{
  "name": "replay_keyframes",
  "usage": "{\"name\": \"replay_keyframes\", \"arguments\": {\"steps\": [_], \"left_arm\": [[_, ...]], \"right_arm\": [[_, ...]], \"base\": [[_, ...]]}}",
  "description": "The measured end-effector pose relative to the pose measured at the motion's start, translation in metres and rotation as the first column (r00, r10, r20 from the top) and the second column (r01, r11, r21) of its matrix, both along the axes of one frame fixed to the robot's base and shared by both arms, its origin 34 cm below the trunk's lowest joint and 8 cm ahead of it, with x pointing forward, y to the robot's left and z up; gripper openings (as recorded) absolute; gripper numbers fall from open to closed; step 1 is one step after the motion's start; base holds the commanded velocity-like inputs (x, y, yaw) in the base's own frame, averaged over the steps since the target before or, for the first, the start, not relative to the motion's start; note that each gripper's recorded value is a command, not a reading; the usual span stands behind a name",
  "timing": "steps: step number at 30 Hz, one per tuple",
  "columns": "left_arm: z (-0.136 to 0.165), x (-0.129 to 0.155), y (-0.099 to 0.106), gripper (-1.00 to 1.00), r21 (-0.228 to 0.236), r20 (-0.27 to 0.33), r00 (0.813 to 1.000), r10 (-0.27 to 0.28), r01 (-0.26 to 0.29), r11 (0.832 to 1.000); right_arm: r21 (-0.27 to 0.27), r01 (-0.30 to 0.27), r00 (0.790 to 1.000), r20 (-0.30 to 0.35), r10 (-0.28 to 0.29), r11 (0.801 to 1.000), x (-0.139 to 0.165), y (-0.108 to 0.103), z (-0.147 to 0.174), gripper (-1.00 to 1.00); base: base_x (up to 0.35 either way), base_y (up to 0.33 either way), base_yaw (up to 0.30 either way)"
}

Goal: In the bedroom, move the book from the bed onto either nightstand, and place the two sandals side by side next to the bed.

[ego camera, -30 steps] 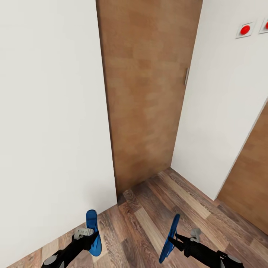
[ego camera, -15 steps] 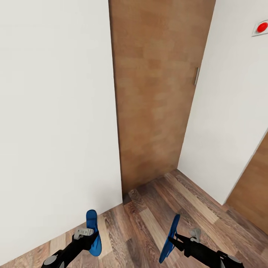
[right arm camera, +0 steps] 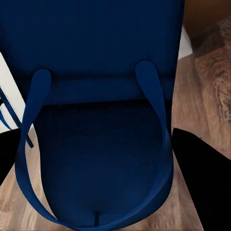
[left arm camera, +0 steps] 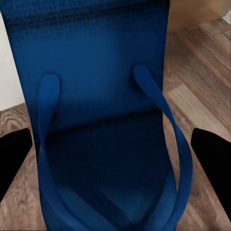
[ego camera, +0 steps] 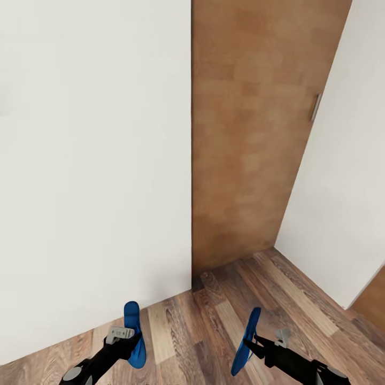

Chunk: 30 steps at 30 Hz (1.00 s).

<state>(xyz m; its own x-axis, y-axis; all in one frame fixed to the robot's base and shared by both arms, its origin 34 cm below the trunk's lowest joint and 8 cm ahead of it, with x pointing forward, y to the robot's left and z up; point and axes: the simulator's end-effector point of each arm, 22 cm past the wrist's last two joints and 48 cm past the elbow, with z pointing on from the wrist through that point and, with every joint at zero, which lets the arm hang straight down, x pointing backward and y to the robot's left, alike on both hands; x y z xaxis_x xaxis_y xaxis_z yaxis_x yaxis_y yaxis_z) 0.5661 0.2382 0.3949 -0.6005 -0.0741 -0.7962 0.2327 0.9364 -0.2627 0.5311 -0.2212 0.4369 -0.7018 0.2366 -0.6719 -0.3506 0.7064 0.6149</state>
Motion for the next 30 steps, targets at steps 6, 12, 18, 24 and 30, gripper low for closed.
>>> {"name": "replay_keyframes", "arguments": {"steps": [6,12,18,24,30], "left_arm": [[-0.0017,-0.0009,0.0000,-1.00,0.000,-0.004,1.000,0.000,0.000,1.000],[-0.0034,-0.0017,0.0000,-1.00,0.000,-0.008,1.000,0.000,0.000,1.000],[-0.0049,-0.0024,-0.0001,-1.00,0.000,-0.011,1.000,0.000,0.000,1.000],[-0.0067,-0.0034,-0.0001,-1.00,0.000,-0.015,1.000,0.000,0.000,1.000],[-0.0083,-0.0041,-0.0001,-1.00,0.000,-0.019,1.000,0.000,0.000,1.000]], "right_arm": [[0.000,0.000,1.000,-0.004,0.000,1.000,-0.0007,-0.0001,-0.0016,-1.00],[0.000,0.000,1.000,-0.008,0.000,1.000,-0.0016,0.0000,-0.0033,-1.00],[0.000,0.000,1.000,-0.011,0.000,1.000,-0.0020,-0.0001,-0.0046,-1.00],[0.000,0.000,1.000,-0.014,0.000,1.000,-0.0025,-0.0001,-0.0060,-1.00],[0.000,0.000,1.000,-0.018,0.000,1.000,-0.0032,-0.0001,-0.0075,-1.00]], "base": [[0.000,0.000,0.262],[0.000,0.000,0.263],[0.000,0.000,0.263],[0.000,0.000,0.263],[0.000,0.000,0.263]]}}
